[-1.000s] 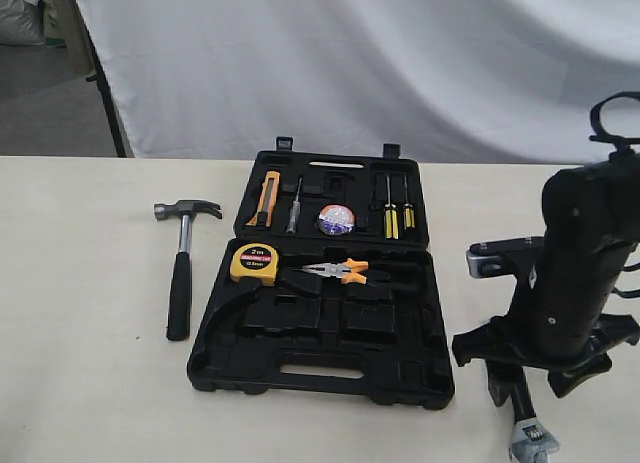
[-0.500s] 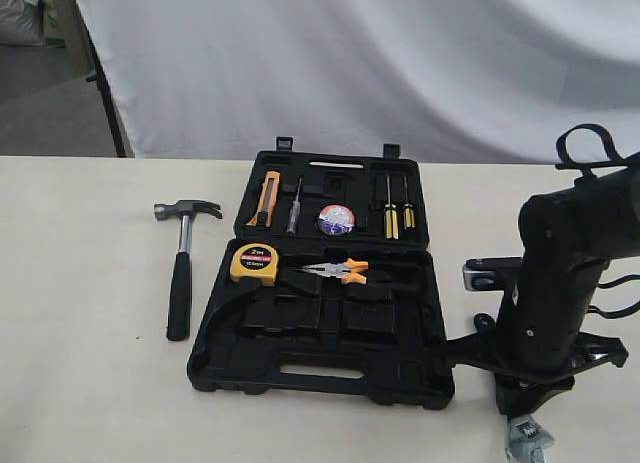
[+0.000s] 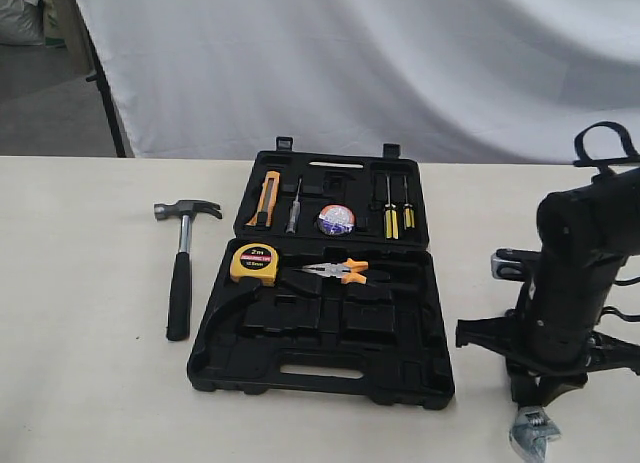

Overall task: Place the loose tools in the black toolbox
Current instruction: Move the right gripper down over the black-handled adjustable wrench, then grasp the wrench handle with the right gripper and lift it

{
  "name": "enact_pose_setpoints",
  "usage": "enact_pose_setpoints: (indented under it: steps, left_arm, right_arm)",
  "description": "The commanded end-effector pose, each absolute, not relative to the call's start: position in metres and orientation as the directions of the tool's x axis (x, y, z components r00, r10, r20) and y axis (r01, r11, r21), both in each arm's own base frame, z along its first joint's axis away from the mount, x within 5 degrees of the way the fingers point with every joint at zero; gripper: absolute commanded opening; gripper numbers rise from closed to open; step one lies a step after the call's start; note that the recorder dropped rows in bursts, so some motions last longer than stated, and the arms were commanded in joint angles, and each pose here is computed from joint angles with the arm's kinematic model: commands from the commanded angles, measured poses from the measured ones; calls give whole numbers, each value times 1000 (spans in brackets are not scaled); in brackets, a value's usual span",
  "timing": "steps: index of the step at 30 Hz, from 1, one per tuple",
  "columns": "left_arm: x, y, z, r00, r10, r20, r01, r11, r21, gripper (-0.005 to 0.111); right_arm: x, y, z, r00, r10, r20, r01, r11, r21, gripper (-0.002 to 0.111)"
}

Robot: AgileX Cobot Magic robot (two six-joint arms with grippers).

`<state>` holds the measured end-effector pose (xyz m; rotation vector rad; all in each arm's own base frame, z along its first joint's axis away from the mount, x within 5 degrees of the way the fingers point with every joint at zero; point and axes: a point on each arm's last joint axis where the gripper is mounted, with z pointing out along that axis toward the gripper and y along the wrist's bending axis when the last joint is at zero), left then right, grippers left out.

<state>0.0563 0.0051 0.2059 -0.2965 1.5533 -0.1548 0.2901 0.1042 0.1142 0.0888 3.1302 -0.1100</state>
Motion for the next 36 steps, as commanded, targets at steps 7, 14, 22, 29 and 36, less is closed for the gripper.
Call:
enact_pose_setpoints:
  steps: [7,14,22,29,36]
  left_arm:
    - [56,5,208,31,-285,-958,-80,955,-286,1]
    - [56,5,208,31,-285,-958,-80,955,-286,1]
    - [56,5,208,31,-285,-958,-80,955,-286,1]
    - [56,5,208,31,-285,-958,-80,955,-286,1]
    - [56,5,208,31,-285,-958,-80,955,-286,1]
  right_arm:
    - [292,48,108,-978,206,-15,206,979,6,0]
    - [290,50,152,-970,210,-121,193,972,136,0]
    - [277,53,204,-946,237,-223,185,955,230,0]
    - [271,71,233,-932,192,-306,43,899,436,0]
    - [276,106,242,-884,193,-425,-63,853,518,0]
